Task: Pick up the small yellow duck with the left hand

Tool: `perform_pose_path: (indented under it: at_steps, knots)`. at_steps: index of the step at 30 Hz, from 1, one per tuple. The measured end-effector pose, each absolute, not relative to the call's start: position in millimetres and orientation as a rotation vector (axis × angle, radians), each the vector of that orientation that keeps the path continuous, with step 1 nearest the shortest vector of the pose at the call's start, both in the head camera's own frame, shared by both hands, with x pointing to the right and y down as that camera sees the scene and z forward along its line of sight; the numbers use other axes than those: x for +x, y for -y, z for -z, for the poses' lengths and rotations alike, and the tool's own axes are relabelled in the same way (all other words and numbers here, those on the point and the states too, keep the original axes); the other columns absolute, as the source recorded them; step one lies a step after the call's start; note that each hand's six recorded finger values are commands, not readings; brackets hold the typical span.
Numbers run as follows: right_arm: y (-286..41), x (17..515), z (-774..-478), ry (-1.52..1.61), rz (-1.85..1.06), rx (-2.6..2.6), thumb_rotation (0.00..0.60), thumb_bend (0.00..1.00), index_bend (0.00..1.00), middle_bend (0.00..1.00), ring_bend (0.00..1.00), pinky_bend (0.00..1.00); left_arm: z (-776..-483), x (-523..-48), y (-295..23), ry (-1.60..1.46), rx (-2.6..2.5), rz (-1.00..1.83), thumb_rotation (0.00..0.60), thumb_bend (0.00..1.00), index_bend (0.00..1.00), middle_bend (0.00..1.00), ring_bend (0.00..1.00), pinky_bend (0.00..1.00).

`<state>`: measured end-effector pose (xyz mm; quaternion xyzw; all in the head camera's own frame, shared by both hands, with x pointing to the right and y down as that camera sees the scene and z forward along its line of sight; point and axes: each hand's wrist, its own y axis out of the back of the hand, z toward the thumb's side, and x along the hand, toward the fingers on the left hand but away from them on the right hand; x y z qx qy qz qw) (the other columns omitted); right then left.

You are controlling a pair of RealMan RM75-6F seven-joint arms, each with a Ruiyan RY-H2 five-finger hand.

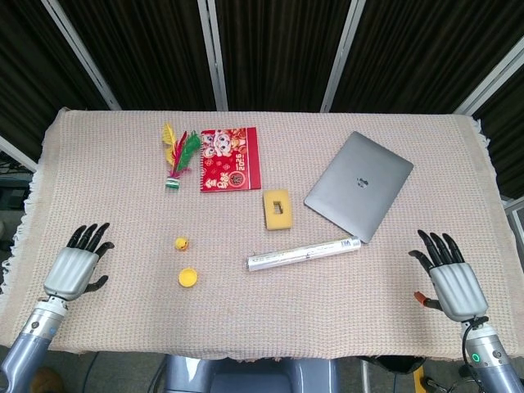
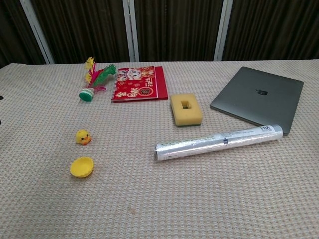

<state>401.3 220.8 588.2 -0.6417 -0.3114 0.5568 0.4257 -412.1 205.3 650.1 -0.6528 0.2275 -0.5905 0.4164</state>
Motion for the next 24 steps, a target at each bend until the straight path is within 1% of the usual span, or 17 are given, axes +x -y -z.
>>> perform_pose_path:
  at_steps: [9,15,20,24]
  knots:
    - [-224,403,-588,0.785,-1.404,-1.616,0.600,0.00,0.26,0.00,0.00,0.00,-654,-401,-192,-0.529,-1.658,1.467,0.600,0.22,0.28,0.00,0.00,0.06]
    - [-223,404,-589,0.795,-1.416,-1.619,0.600,0.00,0.26,0.00,0.00,0.00,-658,-403,-196,-0.525,-1.664,1.479,0.600,0.22,0.28,0.00,0.00,0.06]
    - [-224,404,-587,0.798,-1.418,-1.618,0.600,0.00,0.27,0.00,0.00,0.00,-654,-408,-197,-0.559,-1.657,1.485,0.600,0.22,0.28,0.00,0.00,0.06]
    - [-223,404,-588,0.800,-1.420,-1.621,0.600,0.00,0.27,0.00,0.00,0.00,-653,-408,-197,-0.565,-1.658,1.485,0.600,0.23,0.34,0.00,0.00,0.06]
